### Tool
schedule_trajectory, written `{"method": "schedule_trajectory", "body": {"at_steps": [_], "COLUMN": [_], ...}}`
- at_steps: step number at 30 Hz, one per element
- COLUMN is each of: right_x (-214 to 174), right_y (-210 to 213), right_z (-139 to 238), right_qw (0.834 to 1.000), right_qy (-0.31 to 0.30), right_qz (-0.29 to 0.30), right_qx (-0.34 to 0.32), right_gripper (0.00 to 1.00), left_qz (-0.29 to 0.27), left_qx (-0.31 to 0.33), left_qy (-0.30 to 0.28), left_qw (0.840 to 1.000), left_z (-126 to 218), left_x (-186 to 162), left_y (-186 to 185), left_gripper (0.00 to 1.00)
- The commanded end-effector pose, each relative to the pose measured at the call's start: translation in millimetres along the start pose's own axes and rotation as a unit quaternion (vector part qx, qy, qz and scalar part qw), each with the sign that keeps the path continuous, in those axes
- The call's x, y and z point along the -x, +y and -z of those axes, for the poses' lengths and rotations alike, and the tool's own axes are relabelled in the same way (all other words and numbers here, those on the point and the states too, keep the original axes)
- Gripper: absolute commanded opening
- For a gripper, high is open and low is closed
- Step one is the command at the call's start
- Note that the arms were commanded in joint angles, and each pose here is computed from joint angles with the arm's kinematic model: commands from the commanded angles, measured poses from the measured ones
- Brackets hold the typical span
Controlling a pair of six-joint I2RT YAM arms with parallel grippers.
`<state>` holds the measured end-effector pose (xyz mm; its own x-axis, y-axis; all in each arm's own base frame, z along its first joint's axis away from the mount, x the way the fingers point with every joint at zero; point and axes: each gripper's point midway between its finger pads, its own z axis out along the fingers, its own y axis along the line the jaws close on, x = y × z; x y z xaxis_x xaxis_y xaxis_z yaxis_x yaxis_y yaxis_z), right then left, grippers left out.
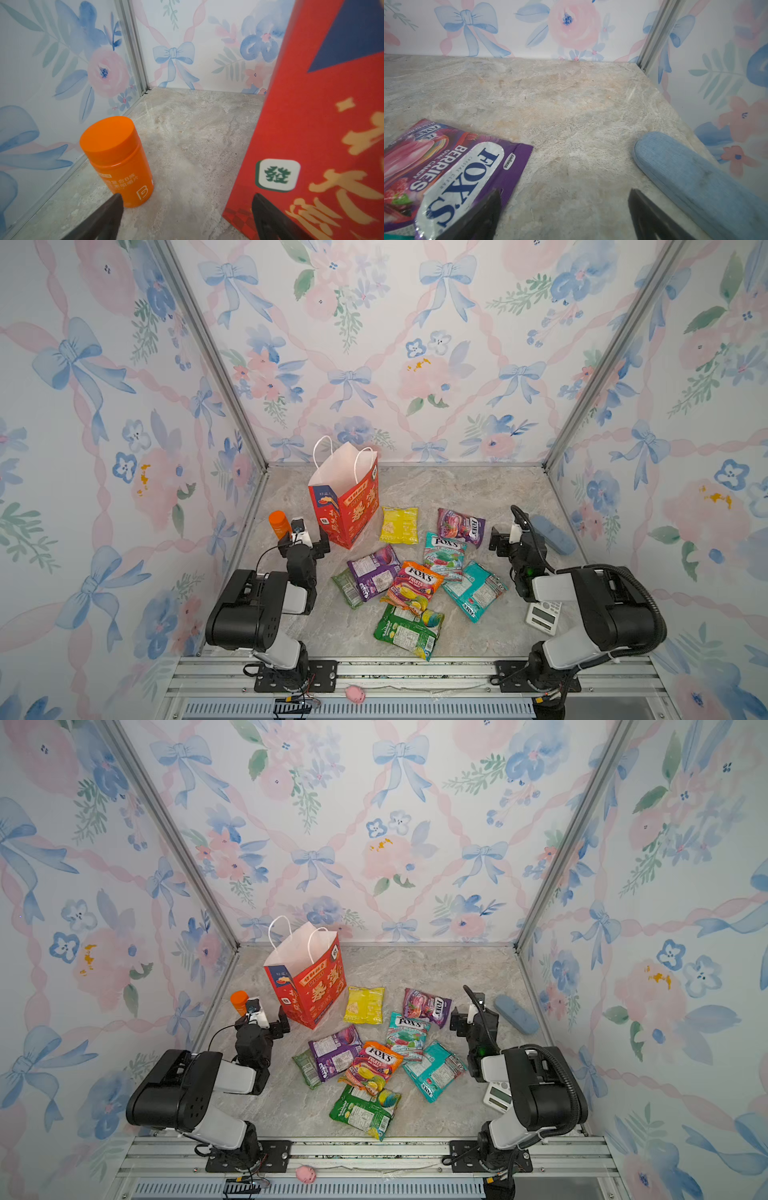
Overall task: Place the snacks into the paper bag
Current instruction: 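Raise both arms from rest toward the paper bag and candy packets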
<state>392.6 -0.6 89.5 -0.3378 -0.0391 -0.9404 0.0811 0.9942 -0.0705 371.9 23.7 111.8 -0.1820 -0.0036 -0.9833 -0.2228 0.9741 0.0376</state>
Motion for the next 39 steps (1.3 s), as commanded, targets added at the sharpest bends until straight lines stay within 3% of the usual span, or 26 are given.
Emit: {"method": "schedule_trajectory", "body": {"at_steps": [1,25,30,33,36,39], "right_x": [9.4,9.6,35.5,79.4,129.3,133.4], "right_y": [-3.1,-3.7,-16.8,-27.9,-18.3,-15.4], "right_z": [-3.2,-2.2,11.5,27.0,44.8,47.8], "right_qw": [1.0,1.0,0.999,0.992,0.99,0.984], "right_qy": [-0.009,-0.011,-0.015,0.019,0.018,-0.009], "right_qz": [-0.011,-0.012,-0.014,-0.033,-0.092,-0.17], "right_qx": [-0.002,-0.003,-0.049,-0.118,-0.102,-0.048], "right_gripper": [0.97,0.96,0.96,0.97,0.97,0.96], "left_qz": [-0.013,-0.013,-0.036,0.006,0.069,0.15], "left_qx": [0.004,-0.001,0.018,0.055,0.083,0.094], "left_qy": [0.008,0.006,-0.001,0.023,0.024,0.0], "left_qw": [1.0,1.0,0.999,0.998,0.994,0.984], "left_z": [-0.1,0.4,11.1,15.7,27.4,46.6], "left_x": [-3.7,-2.4,16.4,30.4,47.0,62.5], "left_y": [0.5,0.0,-4.9,6.8,19.1,29.9], "left_gripper": [0.98,0.98,0.98,0.98,0.98,0.98]}}
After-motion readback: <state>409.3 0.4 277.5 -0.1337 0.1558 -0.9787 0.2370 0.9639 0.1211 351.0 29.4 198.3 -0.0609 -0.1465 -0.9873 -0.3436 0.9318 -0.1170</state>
